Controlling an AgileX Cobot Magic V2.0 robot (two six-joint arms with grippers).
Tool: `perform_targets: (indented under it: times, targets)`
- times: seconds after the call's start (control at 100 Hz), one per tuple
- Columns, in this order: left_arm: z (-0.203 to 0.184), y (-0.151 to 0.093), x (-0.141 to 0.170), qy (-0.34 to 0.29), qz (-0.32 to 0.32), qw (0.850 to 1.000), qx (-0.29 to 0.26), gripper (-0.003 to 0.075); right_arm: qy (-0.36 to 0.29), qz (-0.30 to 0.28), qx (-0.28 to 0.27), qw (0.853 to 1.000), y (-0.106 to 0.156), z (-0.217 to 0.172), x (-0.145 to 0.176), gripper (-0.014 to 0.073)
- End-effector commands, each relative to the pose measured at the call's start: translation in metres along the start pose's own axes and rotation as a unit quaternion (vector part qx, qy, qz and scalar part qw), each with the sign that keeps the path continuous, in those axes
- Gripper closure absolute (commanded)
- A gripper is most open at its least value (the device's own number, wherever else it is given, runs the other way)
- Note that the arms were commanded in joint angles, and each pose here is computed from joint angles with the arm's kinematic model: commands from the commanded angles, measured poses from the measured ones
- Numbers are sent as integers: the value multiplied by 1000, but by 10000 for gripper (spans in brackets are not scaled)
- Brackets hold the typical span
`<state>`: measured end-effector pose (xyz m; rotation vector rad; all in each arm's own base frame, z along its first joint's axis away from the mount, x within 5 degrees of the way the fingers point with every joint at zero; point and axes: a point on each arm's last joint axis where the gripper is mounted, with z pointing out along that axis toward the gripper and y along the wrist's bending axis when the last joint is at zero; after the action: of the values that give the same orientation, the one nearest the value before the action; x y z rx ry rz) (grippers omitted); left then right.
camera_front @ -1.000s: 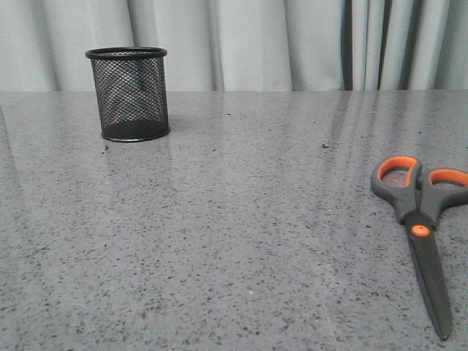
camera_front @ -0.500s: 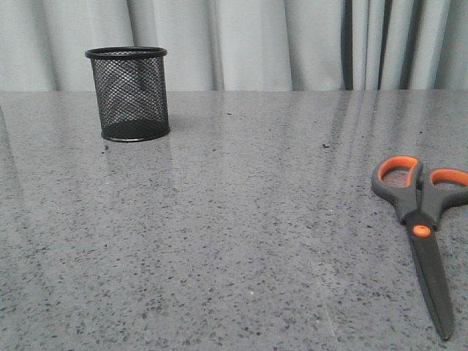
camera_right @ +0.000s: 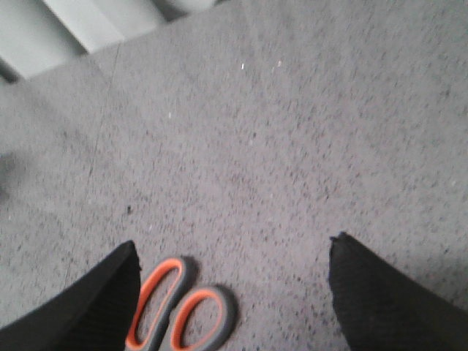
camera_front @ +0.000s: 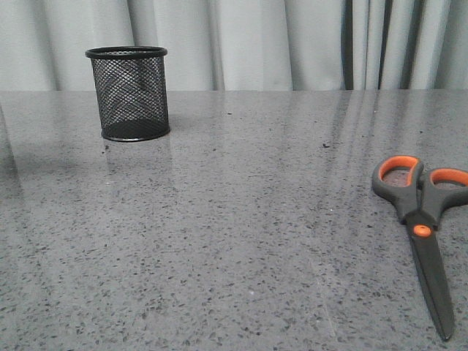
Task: Put pen and scissors into bin
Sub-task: 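Grasp the pink highlighter with the left gripper and lift it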
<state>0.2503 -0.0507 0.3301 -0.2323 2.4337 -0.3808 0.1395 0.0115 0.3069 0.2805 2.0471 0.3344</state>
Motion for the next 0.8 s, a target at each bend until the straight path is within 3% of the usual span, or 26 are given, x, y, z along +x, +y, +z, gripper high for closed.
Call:
perform_targets:
  times: [0.0,0.14,0.4,0.79]
  targets:
    - [0,-5,-22,-16,-20,1000,-14,405,-34,-13,-11,999,6,-5,-14,90]
    - [20,-2,-26,16,-57,998,-31,405,-23,-13,-10,1000,6,-4,-11,90]
    - [38,31,-25,66,-113,988,-86,405,-7,-13,-8,1000,5,-4,-8,90]
    - [62,43,-25,89,-107,984,-115,405,-7,-13,-8,1000,5,-4,-8,90]
